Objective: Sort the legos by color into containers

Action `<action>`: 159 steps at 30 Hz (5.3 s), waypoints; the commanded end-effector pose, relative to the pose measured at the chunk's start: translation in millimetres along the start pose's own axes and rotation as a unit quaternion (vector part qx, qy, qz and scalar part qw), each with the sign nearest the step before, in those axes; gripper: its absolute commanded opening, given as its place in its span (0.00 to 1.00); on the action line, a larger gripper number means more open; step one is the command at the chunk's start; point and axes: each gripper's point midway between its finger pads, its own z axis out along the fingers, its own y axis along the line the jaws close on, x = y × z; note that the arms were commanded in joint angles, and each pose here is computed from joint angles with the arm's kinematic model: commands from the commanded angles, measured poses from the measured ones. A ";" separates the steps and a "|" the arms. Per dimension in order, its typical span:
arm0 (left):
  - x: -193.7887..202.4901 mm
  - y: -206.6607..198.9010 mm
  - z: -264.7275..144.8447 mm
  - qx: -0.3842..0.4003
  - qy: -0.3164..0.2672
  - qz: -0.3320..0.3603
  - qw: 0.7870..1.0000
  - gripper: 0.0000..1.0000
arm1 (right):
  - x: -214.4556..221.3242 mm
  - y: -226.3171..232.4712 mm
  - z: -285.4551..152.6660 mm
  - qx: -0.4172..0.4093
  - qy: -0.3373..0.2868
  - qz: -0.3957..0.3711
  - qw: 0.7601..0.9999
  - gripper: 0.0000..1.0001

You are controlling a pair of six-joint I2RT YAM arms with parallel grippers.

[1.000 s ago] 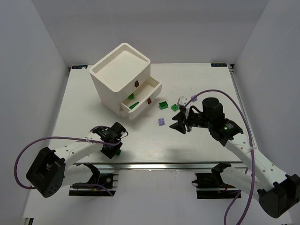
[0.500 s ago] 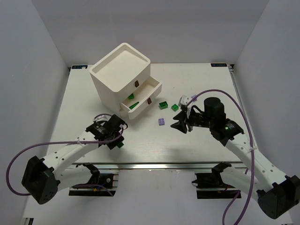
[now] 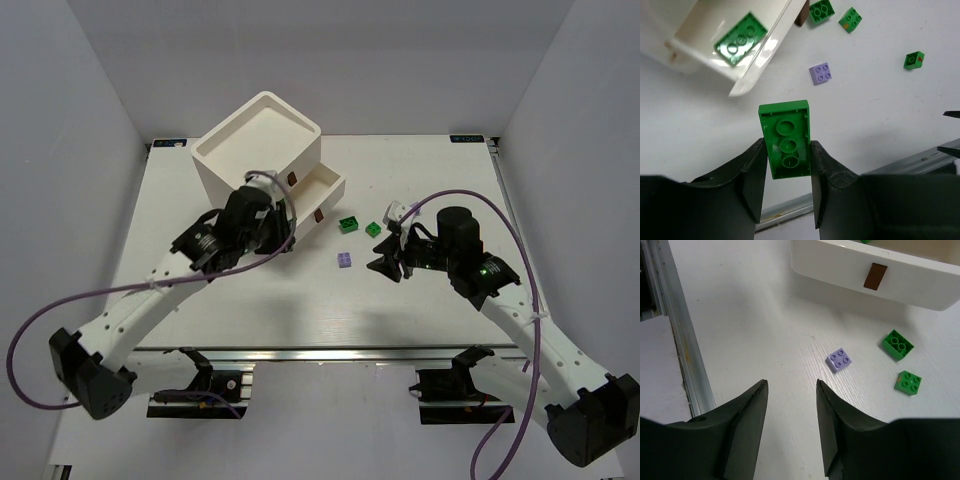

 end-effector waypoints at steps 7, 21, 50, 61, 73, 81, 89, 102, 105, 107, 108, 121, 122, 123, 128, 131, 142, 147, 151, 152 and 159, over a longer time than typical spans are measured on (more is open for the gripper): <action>-78.5 -13.0 27.3 -0.081 -0.037 0.177 0.980 0.00 | -2.2 -19.5 -1.1 0.035 -0.010 -0.002 0.999 0.50; -92.1 18.0 71.0 -0.193 -0.052 0.238 0.950 0.18 | 3.5 -26.7 -2.9 0.041 -0.006 0.007 0.999 0.50; -70.5 -32.8 32.3 -0.001 -0.072 0.170 0.983 0.11 | 19.3 -58.5 -5.8 0.098 0.024 0.041 0.994 0.77; -11.2 1.0 -86.8 0.118 -0.152 0.160 0.968 0.76 | 52.2 -158.4 25.9 0.201 0.140 0.099 0.965 0.89; 15.9 34.5 -83.4 0.091 -0.178 0.155 0.967 0.79 | 112.9 -211.8 101.0 0.156 0.238 0.147 0.947 0.85; 19.4 40.0 -86.8 0.095 -0.200 0.147 0.964 0.83 | 146.0 -211.8 107.5 0.144 0.278 0.145 0.939 0.80; 16.1 46.3 -96.6 0.090 -0.225 0.123 0.962 0.87 | 163.3 -211.3 108.9 0.143 0.296 0.140 0.934 0.67; 14.3 52.6 -99.4 0.076 -0.233 0.109 0.963 0.88 | 175.7 -209.5 109.6 0.132 0.304 0.128 0.935 0.34; 14.5 53.6 -99.4 0.074 -0.234 0.108 0.963 0.88 | 169.7 -210.0 103.2 0.134 0.305 0.119 0.935 0.18; 13.9 53.6 -99.9 0.074 -0.235 0.107 0.963 0.89 | 149.9 -209.3 94.2 0.139 0.293 0.100 0.940 0.10; 14.7 54.0 -99.3 0.074 -0.234 0.107 0.964 0.89 | 139.7 -208.6 90.1 0.139 0.286 0.083 0.944 0.08; 14.6 57.3 -96.9 0.063 -0.230 0.102 0.966 0.89 | -48.5 -104.9 112.9 0.008 0.093 -0.033 0.995 0.02; 14.6 57.6 -97.4 0.063 -0.231 0.100 0.966 0.89 | -65.8 -93.2 123.2 -0.003 0.079 -0.045 0.996 0.02; 13.9 58.3 -98.1 0.061 -0.233 0.099 0.965 0.89 | -73.8 -90.9 129.6 -0.004 0.071 -0.047 0.996 0.03; 11.9 61.3 -101.4 0.056 -0.242 0.092 0.964 0.90 | -101.7 -79.7 170.5 -0.014 0.049 -0.037 0.998 0.06; 12.2 62.7 -101.4 0.053 -0.243 0.089 0.965 0.91 | -109.8 -82.2 188.7 -0.010 0.047 -0.038 0.998 0.10; 12.4 63.8 -100.0 0.049 -0.240 0.088 0.965 0.91 | -102.5 -71.0 225.7 -0.026 0.066 -0.019 0.997 0.62; 12.7 62.9 -99.4 0.051 -0.239 0.090 0.966 0.92 | -110.4 -66.8 213.0 -0.030 0.062 -0.011 0.998 0.65; 12.9 62.8 -100.3 0.052 -0.240 0.089 0.965 0.92 | -127.4 -65.4 168.3 -0.007 0.038 -0.008 0.999 0.58; 11.9 62.4 -101.9 0.054 -0.244 0.088 0.964 0.91 | -131.9 -67.3 159.7 0.001 0.022 -0.013 1.000 0.55; 13.2 61.6 -100.3 0.056 -0.241 0.091 0.965 0.92 | -81.1 -83.6 78.3 0.034 0.046 -0.038 0.998 0.52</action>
